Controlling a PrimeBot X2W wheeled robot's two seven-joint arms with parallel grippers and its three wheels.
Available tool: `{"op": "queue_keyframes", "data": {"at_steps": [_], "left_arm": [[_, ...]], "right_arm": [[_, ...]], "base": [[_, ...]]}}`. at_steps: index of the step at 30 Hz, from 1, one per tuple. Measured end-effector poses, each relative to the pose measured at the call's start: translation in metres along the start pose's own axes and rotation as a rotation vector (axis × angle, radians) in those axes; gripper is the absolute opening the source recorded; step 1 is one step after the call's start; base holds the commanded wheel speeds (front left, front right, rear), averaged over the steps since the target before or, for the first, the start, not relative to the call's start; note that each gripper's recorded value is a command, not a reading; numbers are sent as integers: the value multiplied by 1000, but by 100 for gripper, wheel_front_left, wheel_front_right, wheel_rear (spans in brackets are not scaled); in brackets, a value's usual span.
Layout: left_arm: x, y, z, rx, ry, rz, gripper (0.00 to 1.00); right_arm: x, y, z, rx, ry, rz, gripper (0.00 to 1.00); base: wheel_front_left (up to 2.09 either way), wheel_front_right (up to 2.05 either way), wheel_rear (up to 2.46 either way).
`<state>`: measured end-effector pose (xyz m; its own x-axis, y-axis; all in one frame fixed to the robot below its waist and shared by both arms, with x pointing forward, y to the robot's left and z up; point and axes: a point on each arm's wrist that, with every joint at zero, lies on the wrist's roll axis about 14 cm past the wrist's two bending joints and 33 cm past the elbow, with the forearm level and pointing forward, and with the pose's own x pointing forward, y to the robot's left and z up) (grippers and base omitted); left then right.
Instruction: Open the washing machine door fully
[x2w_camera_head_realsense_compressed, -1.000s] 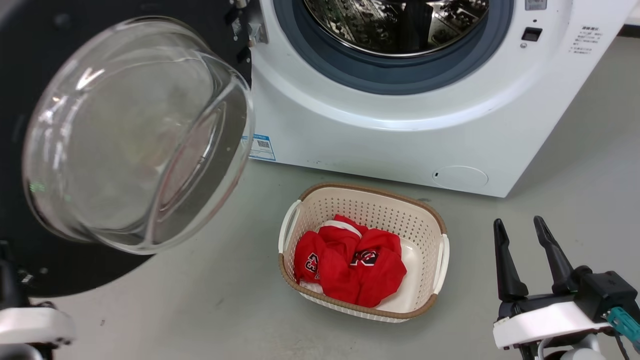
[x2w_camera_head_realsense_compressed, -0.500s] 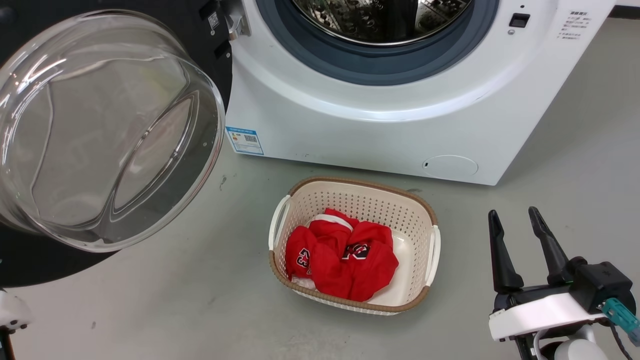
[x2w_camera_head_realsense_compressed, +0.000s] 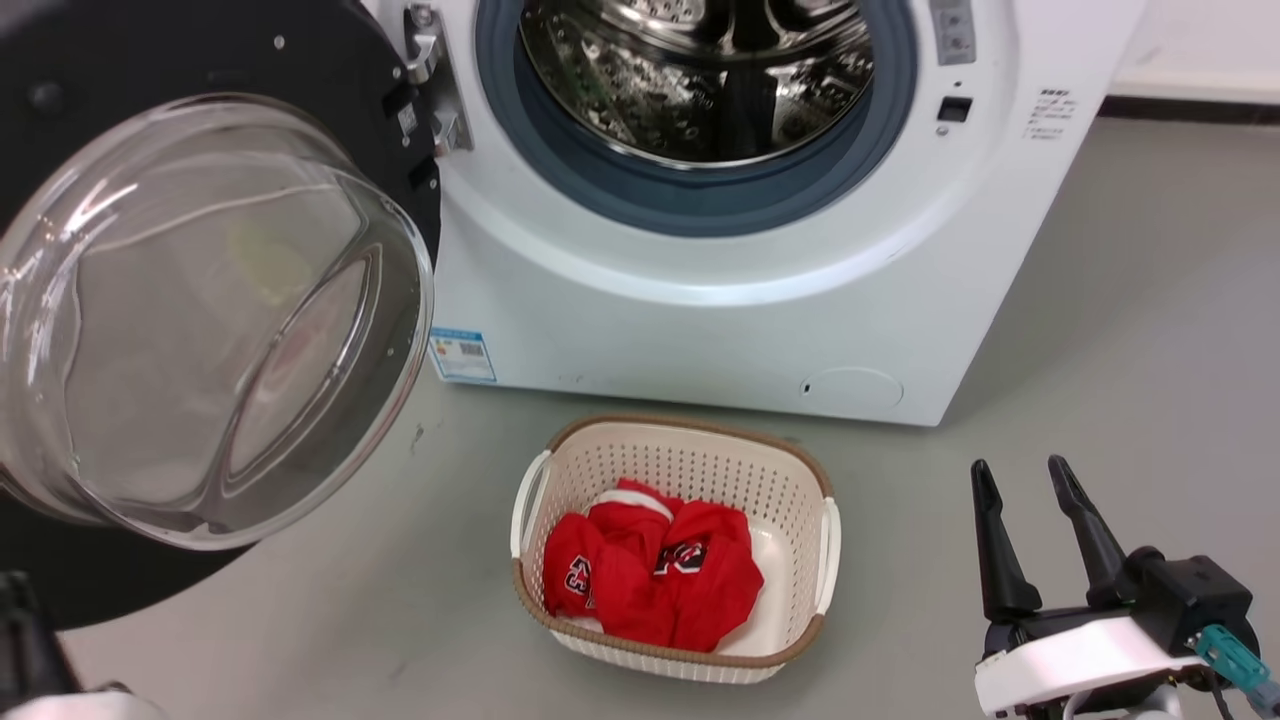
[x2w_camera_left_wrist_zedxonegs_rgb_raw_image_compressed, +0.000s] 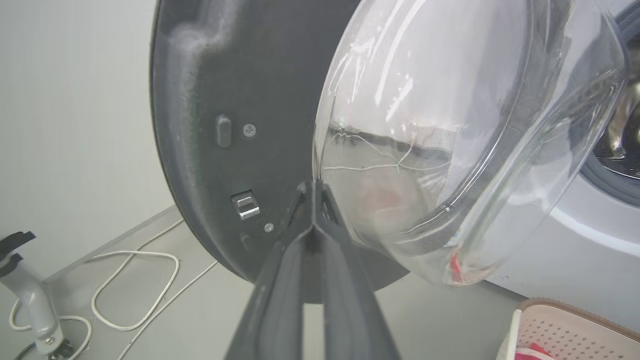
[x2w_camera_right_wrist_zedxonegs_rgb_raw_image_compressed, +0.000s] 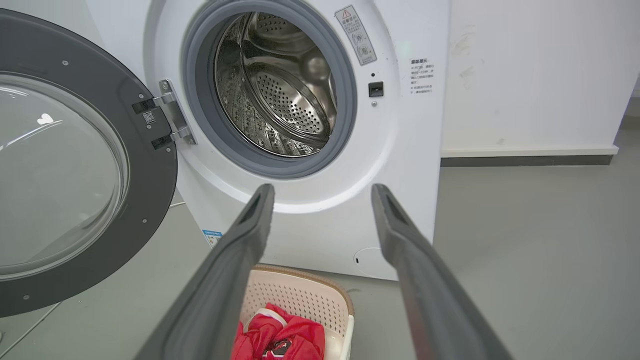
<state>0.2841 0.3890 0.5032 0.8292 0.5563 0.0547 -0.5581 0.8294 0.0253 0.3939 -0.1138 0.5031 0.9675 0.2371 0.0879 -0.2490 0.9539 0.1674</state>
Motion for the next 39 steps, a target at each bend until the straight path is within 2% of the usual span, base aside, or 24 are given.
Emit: {"op": "queue_keyframes", "data": {"at_steps": [1, 2, 3, 8, 10, 17, 23, 30, 39], "left_arm": [[0, 0, 0, 0, 0, 0, 49], [-5, -7, 0, -14, -2, -18, 85], [-8, -14, 1, -26, -7, -33, 100], [-25, -60, 13, -60, -49, -155, 100], [-27, -68, 17, -65, -59, -179, 100], [-45, -147, 31, -111, -93, -430, 100], [-55, -199, 42, -137, -119, -586, 100], [-59, -220, 41, -143, -112, -639, 100], [-58, -223, 41, -133, -113, -643, 100]], "right_arm": [[0, 0, 0, 0, 0, 0, 100], [-3, -1, 2, -2, -5, -3, 100], [-5, -1, 4, -4, -9, -6, 100], [-17, -2, 13, -21, -32, -14, 100], [-19, -2, 15, -29, -38, -15, 100], [-29, -9, 28, -70, -62, -39, 100], [-39, -18, 35, -108, -68, -72, 100], [-50, -30, 35, -123, -56, -115, 100], [-51, -31, 32, -116, -46, -120, 100]], "base": [[0, 0, 0], [0, 0, 0], [0, 0, 0], [0, 0, 0], [0, 0, 0], [0, 0, 0], [0, 0, 0], [0, 0, 0], [0, 0, 0]]}}
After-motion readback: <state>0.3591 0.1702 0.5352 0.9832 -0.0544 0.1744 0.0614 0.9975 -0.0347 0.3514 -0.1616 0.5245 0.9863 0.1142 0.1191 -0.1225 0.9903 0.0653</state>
